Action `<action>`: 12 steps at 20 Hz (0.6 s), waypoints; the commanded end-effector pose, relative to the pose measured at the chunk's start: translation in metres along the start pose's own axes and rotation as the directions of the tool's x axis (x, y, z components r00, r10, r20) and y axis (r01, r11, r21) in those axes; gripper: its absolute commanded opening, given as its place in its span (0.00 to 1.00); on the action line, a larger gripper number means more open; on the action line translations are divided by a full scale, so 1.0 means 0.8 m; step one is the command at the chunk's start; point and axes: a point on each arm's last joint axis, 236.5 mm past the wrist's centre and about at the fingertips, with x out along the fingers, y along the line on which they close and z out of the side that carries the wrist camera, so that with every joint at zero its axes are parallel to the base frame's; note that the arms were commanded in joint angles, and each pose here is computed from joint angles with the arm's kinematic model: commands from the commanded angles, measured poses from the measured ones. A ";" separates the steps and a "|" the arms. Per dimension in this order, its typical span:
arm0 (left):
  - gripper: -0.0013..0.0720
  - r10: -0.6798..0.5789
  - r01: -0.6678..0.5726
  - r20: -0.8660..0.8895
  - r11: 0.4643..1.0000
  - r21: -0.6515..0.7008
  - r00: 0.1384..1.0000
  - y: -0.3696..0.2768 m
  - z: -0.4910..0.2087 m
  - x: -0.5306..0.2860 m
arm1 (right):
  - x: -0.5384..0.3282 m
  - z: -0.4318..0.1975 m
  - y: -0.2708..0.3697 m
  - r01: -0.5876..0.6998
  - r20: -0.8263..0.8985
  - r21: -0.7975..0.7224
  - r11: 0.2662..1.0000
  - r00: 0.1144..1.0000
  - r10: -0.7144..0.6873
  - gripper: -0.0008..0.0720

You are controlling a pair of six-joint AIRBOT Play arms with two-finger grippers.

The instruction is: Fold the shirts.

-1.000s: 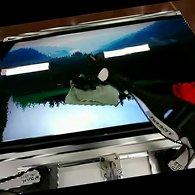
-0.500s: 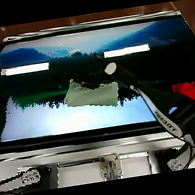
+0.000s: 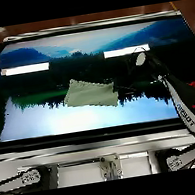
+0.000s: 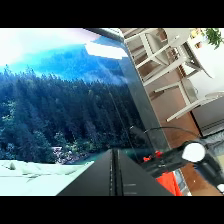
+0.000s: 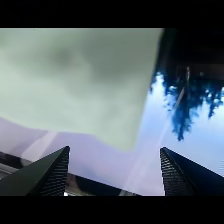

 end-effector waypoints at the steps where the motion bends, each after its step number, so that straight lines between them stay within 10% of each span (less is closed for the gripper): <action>1: 0.07 -0.006 0.006 -0.006 1.000 0.001 1.000 -0.003 -0.002 0.003 | 0.045 0.000 -0.005 -0.092 -0.034 0.071 0.993 0.995 0.094 0.98; 6: 0.07 -0.020 0.020 -0.019 1.000 0.005 1.000 -0.011 -0.007 0.011 | 0.067 0.032 0.025 -0.231 0.045 0.080 0.970 0.973 0.228 0.87; 8: 0.07 -0.028 0.029 -0.028 1.000 0.007 0.999 -0.015 -0.010 0.016 | 0.054 0.046 0.043 -0.300 0.094 0.039 0.953 0.951 0.295 0.08; 12: 0.07 -0.045 0.045 -0.046 0.999 0.009 0.998 -0.024 -0.016 0.026 | -0.048 0.080 0.057 -0.367 0.217 -0.106 0.924 0.899 0.382 0.09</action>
